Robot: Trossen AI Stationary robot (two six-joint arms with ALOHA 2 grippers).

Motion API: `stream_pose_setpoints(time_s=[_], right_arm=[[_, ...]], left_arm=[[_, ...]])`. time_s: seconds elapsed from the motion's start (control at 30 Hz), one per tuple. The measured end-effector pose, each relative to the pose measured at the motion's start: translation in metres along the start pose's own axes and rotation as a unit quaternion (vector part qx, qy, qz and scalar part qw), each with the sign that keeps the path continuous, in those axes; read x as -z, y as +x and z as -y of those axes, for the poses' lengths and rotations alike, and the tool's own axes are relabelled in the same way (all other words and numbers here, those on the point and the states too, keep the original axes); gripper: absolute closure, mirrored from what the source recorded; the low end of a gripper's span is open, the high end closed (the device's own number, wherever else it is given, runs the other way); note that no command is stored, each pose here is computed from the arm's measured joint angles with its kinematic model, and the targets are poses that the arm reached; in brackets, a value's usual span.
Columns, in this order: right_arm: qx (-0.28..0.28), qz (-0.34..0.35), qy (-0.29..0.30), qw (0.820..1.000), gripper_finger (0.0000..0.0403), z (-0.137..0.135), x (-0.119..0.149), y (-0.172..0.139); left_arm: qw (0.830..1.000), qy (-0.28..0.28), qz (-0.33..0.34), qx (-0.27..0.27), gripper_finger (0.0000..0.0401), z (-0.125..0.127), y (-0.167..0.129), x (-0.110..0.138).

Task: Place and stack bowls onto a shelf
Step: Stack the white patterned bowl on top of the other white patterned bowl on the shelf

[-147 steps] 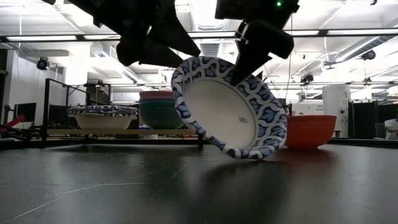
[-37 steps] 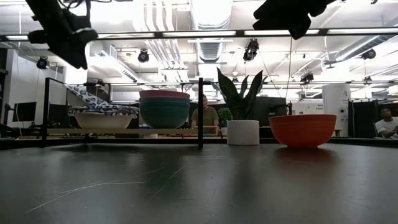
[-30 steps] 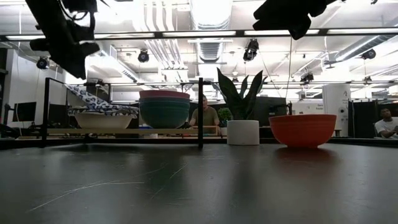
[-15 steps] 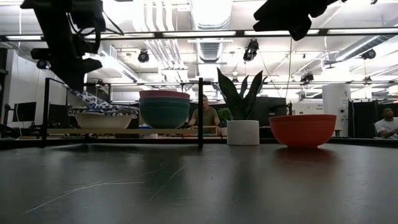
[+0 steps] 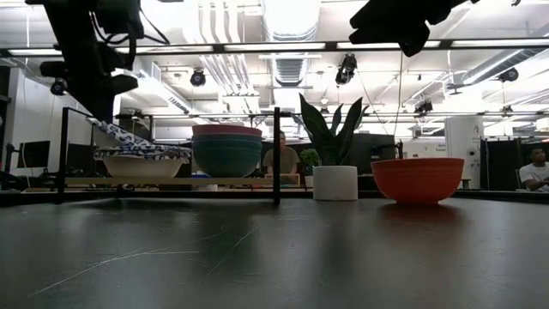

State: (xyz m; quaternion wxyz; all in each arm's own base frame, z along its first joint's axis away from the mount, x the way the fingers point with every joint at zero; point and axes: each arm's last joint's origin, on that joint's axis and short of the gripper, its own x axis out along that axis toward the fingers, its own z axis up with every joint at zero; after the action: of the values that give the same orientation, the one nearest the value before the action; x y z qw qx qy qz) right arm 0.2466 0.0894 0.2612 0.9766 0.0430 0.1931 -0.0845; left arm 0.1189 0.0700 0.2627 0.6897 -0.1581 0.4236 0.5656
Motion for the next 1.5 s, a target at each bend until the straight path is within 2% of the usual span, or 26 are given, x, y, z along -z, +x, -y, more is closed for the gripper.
stream_pose_setpoints(time_s=[0.23, 0.53, 0.8, 1.03, 1.33, 1.5], right_arm=[[0.001, 0.001, 0.001, 1.000, 0.0255, 0.000, 0.000, 0.000], [0.005, 0.002, 0.002, 1.000, 0.0255, 0.001, 0.000, 0.000], [0.012, 0.003, 0.004, 1.000, 0.0255, 0.003, -0.001, 0.002], [0.011, 0.002, 0.004, 1.000, 0.0255, 0.004, -0.001, 0.002], [0.011, 0.002, 0.004, 1.000, 0.0255, 0.004, -0.001, 0.002], [0.010, 0.002, 0.004, 1.000, 0.0255, 0.003, -0.001, 0.002]], left_arm=[[1.000, 0.002, -0.003, -0.002, 0.0315, -0.006, -0.011, -0.005], [0.998, 0.025, -0.048, 0.017, 0.0315, -0.011, -0.019, -0.004], [0.997, 0.030, -0.073, -0.015, 0.0315, -0.017, -0.020, 0.001], [0.998, 0.028, -0.053, -0.030, 0.0315, -0.008, -0.012, -0.003], [0.995, 0.051, -0.066, -0.061, 0.0315, 0.006, 0.002, -0.006], [0.995, 0.049, -0.060, -0.057, 0.0315, 0.015, 0.009, -0.010]])
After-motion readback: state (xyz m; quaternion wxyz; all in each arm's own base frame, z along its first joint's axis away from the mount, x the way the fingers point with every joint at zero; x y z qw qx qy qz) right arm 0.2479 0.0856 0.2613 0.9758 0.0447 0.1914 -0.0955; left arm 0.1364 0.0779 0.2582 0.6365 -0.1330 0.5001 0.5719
